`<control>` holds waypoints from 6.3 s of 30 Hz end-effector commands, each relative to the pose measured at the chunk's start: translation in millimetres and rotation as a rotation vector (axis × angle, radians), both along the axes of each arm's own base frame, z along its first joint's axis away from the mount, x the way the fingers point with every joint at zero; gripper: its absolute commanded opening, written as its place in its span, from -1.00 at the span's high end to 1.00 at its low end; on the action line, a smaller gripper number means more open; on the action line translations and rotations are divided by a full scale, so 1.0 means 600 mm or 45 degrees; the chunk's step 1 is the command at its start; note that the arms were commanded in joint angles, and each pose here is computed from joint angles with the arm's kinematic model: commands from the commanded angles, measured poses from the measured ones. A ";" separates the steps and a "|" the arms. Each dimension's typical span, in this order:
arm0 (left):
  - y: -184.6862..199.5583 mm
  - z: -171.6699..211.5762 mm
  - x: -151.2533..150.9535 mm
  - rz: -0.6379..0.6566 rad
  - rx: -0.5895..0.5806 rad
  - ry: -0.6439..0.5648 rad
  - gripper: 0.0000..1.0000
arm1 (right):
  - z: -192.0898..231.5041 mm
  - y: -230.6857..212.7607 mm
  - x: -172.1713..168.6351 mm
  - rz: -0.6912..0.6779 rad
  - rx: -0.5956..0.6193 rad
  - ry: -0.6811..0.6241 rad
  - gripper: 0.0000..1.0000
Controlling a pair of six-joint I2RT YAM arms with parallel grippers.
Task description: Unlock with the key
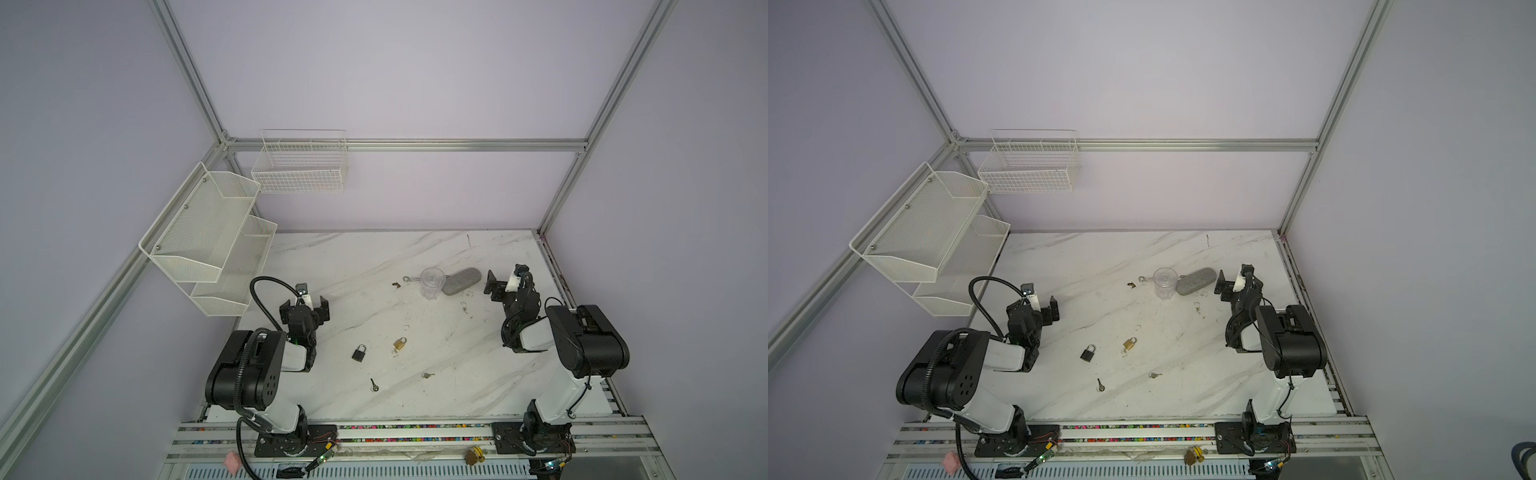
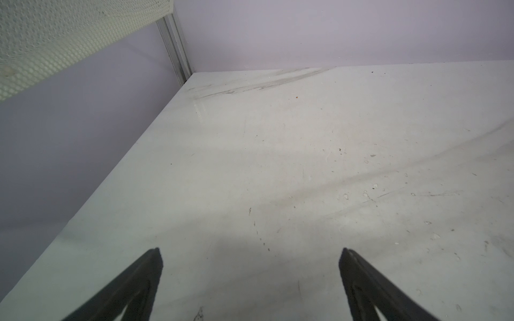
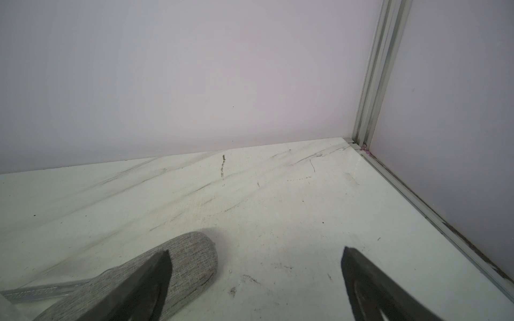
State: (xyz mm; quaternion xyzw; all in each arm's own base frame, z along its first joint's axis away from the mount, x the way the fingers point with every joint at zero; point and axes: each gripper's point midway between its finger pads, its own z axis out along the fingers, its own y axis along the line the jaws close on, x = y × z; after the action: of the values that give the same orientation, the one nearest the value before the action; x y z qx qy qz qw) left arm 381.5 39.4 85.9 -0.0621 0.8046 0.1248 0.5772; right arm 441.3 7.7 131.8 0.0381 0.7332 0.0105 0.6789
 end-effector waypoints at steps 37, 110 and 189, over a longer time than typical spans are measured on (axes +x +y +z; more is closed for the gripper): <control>-0.001 0.141 -0.009 -0.010 -0.024 -0.235 -1.00 | 0.073 -0.001 -0.007 -0.018 0.033 -0.071 -0.95; -0.393 0.135 -0.265 -0.678 -1.010 0.379 -0.99 | -0.115 0.442 -0.480 0.591 0.410 1.308 -0.88; -0.430 0.134 -0.262 -0.658 -1.045 0.457 -1.00 | -0.184 0.431 -0.481 0.555 -0.035 1.322 0.45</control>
State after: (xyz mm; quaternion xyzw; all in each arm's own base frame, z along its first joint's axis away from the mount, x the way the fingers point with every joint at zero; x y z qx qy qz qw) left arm 212.0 -199.6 115.9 -0.0558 0.8947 -0.2847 0.3397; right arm 153.9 276.4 29.9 -0.1279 0.9583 0.1412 0.2132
